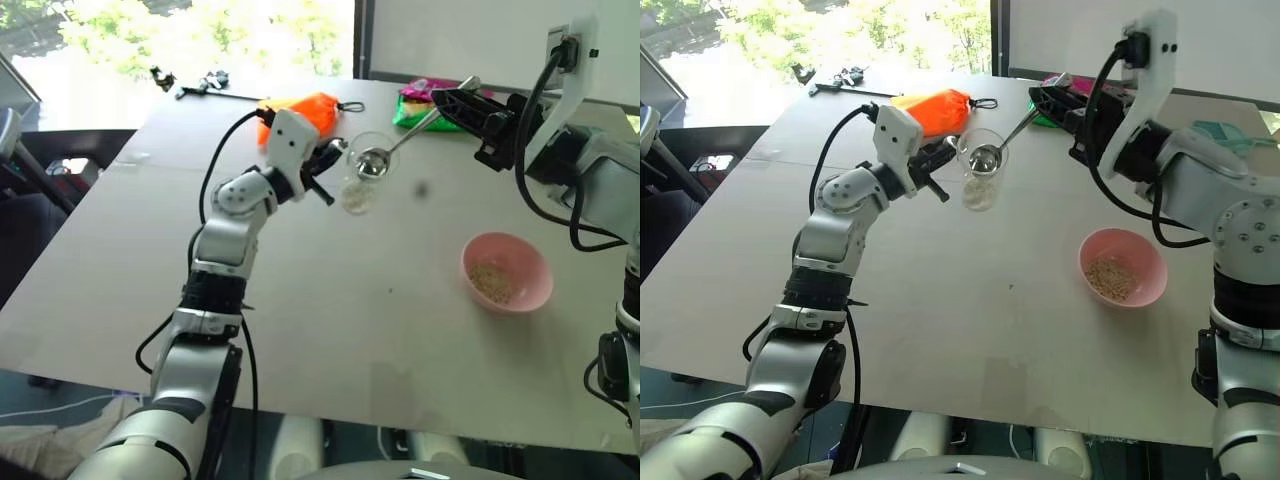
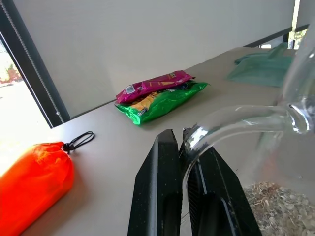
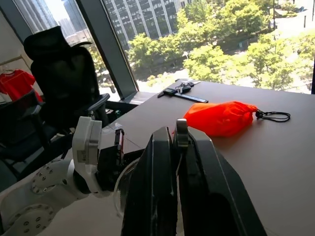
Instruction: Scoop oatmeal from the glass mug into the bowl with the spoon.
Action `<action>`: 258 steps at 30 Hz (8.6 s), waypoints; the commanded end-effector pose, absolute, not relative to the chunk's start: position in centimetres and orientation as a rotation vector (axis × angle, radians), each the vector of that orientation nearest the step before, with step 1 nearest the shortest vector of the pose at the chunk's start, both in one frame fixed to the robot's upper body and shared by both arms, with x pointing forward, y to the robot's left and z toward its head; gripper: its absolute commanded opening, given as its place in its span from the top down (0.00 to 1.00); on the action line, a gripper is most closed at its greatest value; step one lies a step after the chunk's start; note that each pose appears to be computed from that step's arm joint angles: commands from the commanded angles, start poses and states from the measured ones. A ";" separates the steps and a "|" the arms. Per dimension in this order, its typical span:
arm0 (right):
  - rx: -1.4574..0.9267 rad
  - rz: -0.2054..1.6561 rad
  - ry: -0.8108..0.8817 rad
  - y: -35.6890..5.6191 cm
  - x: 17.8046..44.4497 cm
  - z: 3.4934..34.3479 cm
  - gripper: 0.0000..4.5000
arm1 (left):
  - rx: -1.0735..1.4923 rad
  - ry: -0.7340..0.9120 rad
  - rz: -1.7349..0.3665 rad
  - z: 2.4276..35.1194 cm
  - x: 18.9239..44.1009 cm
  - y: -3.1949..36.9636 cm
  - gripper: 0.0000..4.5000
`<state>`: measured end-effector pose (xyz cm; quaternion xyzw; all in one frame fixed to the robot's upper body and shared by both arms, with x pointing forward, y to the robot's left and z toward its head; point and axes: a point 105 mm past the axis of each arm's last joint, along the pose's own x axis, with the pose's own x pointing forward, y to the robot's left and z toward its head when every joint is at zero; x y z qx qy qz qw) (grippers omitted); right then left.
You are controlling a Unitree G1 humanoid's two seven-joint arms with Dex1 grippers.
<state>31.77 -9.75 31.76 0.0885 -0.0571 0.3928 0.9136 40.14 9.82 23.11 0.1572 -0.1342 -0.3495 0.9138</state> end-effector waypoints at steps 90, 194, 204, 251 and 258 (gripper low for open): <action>0.677 0.750 0.127 -9.2 33.8 32.1 1.00 | 0.384 -0.328 -0.622 22.8 40.5 9.1 0.99; -0.077 0.270 0.104 -24.1 24.2 26.3 1.00 | 0.525 -0.367 -0.881 23.1 42.5 -5.5 0.99; -0.174 0.384 -0.123 -22.5 23.9 29.5 1.00 | 0.457 -0.395 -0.837 23.8 42.8 -3.7 0.99; 0.671 0.747 -0.170 -12.3 31.6 33.9 1.00 | 0.193 -0.233 -0.469 20.4 38.0 9.4 0.99; 0.419 0.731 -0.121 -10.9 32.1 31.2 1.00 | 0.156 -0.264 -0.471 21.4 37.9 9.1 0.99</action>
